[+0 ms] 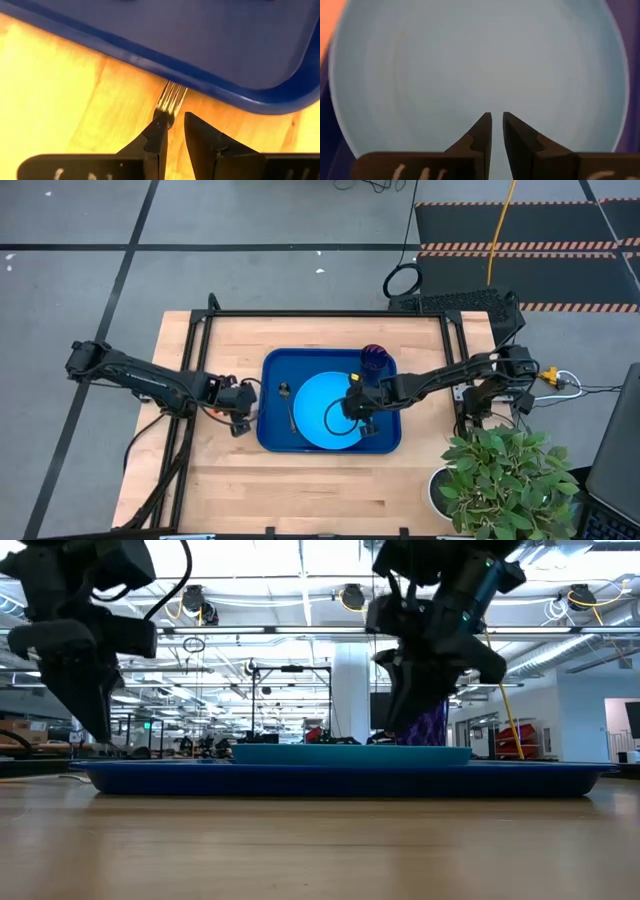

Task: Pick and place plate/cup/fork/spoon on tray
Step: Put the orange fork on the blue serving tray to the left of the black spoon

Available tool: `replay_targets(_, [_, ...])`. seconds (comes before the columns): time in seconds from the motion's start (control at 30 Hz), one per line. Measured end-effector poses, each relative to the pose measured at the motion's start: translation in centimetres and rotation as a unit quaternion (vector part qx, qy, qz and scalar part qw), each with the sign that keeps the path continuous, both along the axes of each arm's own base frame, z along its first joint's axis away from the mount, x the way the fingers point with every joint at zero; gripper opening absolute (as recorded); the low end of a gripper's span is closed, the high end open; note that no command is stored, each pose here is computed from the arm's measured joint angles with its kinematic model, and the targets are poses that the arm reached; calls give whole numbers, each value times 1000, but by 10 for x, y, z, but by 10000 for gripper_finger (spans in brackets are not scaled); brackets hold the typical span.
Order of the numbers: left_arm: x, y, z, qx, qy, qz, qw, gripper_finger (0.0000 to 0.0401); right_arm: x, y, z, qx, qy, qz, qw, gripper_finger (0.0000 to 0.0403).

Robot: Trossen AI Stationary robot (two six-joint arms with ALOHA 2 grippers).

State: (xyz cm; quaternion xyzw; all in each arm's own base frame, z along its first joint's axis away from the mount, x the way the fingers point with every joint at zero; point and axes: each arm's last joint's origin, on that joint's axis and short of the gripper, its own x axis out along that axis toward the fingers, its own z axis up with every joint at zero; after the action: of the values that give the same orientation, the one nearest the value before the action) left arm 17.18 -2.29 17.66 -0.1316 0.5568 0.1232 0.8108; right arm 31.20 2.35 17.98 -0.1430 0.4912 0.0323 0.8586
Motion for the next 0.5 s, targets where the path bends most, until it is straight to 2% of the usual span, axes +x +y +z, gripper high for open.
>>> replay_targets(0.13, [0, 0, 4, -5, 10, -1, 1000, 68, -2, 0, -3, 6, 3, -10, 1000, 41])
replay_targets(0.23, [-2, -3, -5, -43, 46, -14, 998, 78, -2, 0, -4, 6, 3, -9, 1000, 41])
replay_targets(0.33, [-6, -5, -14, -73, 101, -19, 992, 108, 0, 1, -3, 4, -9, -6, 1000, 41])
replay_targets(0.5, [-7, -5, -21, -63, 141, -34, 987, 179, 1, 1, -2, -3, -15, 4, 1000, 41])
